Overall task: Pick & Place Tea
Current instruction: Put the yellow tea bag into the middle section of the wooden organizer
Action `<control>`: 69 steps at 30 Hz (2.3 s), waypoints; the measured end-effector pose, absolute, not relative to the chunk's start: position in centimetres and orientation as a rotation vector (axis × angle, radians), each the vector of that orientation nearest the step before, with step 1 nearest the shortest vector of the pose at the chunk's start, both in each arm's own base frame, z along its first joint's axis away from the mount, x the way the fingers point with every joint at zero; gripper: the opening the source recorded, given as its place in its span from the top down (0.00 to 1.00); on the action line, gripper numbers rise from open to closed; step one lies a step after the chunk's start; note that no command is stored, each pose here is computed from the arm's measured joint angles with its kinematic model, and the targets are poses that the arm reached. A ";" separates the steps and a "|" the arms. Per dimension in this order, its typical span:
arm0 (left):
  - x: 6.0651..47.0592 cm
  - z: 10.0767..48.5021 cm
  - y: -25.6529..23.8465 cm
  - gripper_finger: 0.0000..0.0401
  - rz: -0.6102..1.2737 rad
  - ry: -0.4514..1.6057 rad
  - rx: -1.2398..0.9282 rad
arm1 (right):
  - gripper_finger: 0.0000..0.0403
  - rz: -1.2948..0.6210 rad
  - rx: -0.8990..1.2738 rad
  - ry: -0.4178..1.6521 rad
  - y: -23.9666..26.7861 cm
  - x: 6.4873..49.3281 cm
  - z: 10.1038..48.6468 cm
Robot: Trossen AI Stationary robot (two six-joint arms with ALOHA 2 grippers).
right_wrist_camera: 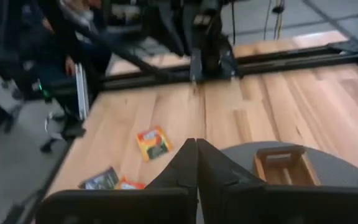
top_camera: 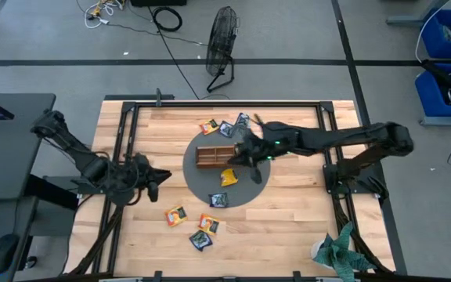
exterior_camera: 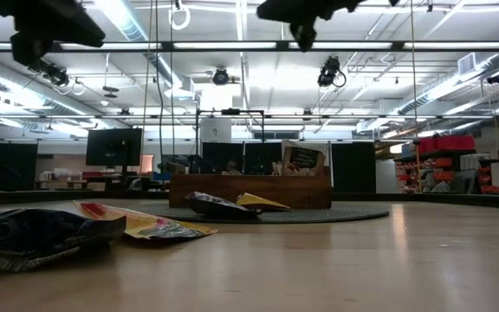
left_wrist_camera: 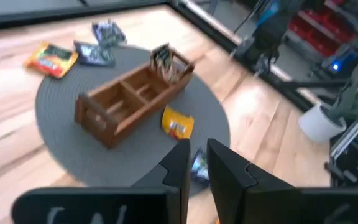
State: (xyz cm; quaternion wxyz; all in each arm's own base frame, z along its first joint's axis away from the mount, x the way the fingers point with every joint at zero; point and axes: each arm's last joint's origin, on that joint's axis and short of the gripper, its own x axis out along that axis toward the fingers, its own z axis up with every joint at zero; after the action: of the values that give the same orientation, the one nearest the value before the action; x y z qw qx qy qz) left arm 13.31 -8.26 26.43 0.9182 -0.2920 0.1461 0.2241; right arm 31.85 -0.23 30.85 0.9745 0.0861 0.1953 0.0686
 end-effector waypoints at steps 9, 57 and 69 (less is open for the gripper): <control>11.8 25.2 -9.7 0.89 0.348 0.558 -0.808 | 1.00 0.026 0.197 0.391 0.3 26.7 30.8; 14.7 12.5 -12.9 0.55 0.442 0.935 -1.118 | 1.00 0.119 0.260 0.455 4.9 24.4 29.5; 15.0 12.4 -12.3 0.62 0.488 0.894 -1.116 | 1.00 0.096 0.248 0.468 4.3 24.4 29.4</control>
State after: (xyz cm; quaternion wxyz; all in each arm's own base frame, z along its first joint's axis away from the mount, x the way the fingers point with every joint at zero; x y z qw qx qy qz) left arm 14.98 -12.33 12.35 0.7280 -0.5063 0.4057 0.2213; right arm 24.40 4.33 29.39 0.9640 0.1223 0.2313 0.0475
